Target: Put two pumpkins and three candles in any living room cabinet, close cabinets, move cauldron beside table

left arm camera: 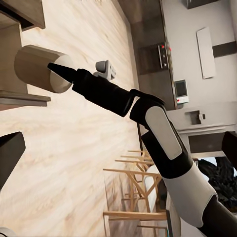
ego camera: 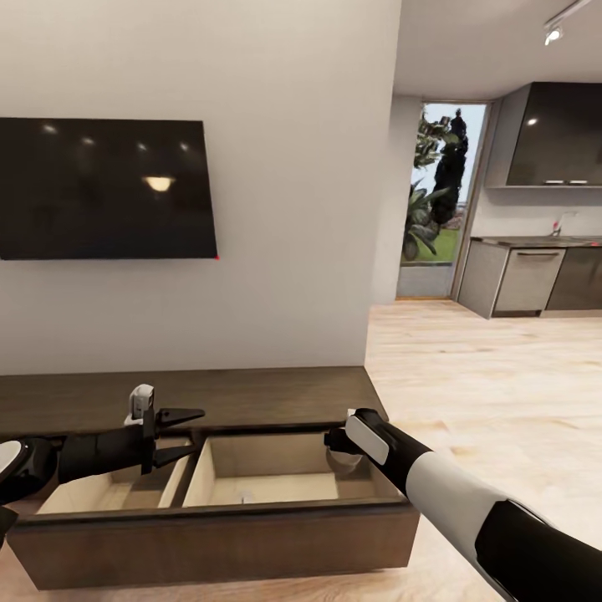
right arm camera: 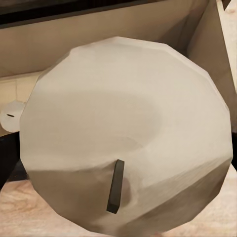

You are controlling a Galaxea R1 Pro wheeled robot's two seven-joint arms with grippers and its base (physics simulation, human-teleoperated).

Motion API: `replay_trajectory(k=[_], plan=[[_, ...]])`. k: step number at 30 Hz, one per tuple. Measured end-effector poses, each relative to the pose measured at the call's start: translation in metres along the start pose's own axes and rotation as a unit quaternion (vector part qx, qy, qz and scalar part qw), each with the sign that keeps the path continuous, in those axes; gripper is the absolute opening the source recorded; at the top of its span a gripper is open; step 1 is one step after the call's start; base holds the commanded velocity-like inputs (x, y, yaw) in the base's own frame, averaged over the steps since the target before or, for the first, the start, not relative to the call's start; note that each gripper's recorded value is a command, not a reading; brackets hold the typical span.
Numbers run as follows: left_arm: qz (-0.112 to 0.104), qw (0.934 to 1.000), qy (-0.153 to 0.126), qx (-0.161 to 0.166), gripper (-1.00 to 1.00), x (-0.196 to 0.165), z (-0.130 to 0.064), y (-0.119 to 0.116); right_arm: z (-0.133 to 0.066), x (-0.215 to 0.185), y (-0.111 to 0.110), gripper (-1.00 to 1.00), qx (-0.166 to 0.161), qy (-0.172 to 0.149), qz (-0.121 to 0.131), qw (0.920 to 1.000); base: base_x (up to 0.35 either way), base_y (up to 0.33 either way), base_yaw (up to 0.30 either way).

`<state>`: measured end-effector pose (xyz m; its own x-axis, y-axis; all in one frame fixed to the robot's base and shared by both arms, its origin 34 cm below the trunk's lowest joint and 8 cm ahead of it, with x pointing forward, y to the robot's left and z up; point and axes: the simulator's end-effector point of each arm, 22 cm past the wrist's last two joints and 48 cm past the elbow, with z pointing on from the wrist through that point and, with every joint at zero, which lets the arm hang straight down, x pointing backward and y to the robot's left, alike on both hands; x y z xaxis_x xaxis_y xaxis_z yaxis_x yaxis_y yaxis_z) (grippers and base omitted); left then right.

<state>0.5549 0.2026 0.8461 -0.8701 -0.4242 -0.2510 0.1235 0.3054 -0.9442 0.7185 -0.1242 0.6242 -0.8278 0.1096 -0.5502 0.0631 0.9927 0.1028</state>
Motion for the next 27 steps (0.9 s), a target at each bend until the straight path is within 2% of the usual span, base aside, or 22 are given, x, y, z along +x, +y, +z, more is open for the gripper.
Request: replay_trajectory(k=[15, 27], plan=[[0.0, 1.0, 0.0, 0.0, 1.0, 0.0001, -0.0001, 0.0, -0.0003, 0.0, 0.0003, -1.0, -0.001, 0.0, 0.001, 1.0, 0.259, -0.001, 0.0], [0.0, 1.0, -0.001, 0.0, 1.0, -0.0006, -0.0003, 0.0002, 0.0002, 0.0001, 0.0, -1.0, 0.0, 0.0, 0.0, 1.0, 0.027, 0.0, 0.0]])
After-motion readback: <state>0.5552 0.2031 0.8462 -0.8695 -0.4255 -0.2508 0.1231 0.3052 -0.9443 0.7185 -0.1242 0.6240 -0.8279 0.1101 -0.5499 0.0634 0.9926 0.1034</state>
